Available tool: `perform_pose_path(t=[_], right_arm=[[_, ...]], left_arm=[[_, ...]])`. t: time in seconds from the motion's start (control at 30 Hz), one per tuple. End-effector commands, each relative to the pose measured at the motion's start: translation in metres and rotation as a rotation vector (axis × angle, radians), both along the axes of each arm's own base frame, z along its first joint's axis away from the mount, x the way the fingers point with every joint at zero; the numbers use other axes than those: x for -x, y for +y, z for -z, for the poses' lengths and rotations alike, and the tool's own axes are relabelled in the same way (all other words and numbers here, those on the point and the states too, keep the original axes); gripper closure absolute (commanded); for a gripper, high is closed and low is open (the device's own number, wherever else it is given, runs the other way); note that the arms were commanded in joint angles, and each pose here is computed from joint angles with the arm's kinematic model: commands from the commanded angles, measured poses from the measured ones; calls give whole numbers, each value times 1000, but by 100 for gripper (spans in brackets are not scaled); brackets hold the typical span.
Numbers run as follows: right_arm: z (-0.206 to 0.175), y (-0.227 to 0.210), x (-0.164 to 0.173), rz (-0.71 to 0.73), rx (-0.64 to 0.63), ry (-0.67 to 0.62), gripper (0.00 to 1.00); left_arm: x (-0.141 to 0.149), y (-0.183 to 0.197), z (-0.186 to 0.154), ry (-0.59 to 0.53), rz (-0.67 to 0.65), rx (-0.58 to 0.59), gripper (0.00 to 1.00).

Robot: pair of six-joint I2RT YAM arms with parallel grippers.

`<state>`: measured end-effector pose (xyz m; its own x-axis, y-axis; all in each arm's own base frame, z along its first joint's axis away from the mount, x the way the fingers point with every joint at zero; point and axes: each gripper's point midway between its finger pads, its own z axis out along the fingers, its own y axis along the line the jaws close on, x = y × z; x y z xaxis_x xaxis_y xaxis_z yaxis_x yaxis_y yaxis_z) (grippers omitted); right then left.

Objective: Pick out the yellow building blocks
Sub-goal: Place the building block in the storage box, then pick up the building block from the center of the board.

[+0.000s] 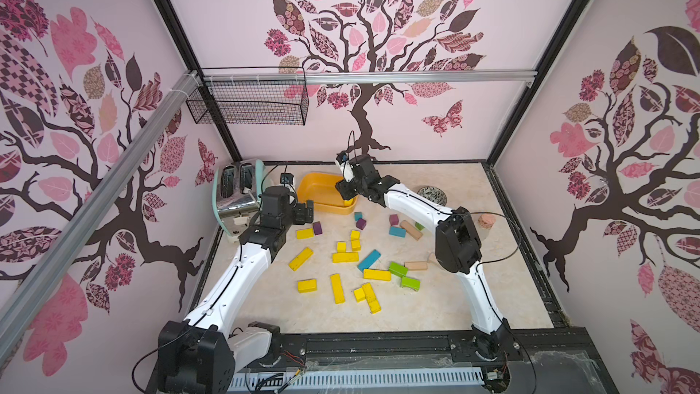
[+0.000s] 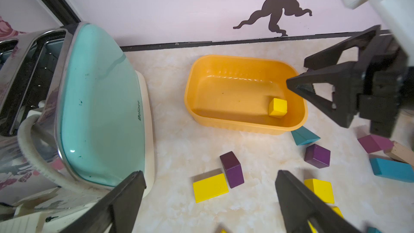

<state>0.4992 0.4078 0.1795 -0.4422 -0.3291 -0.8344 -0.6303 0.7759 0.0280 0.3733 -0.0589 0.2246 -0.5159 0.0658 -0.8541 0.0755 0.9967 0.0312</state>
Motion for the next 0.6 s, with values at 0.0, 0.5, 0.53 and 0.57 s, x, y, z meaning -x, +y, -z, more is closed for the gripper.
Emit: perform_pose_path(t=[0.0, 0.5, 0.53, 0.57], right_arm=[[-28, 1, 12, -15, -58, -11, 41], [-63, -29, 64, -21, -169, 13, 41], [-62, -31, 67, -20, -167, 19, 41], [-65, -34, 70, -19, -171, 19, 41]], left_arm=[[11, -1, -6, 17, -12, -10, 3], [81, -46, -5, 144, 152, 212, 3], [83, -49, -4, 155, 161, 221, 3], [86, -51, -3, 171, 166, 234, 3]])
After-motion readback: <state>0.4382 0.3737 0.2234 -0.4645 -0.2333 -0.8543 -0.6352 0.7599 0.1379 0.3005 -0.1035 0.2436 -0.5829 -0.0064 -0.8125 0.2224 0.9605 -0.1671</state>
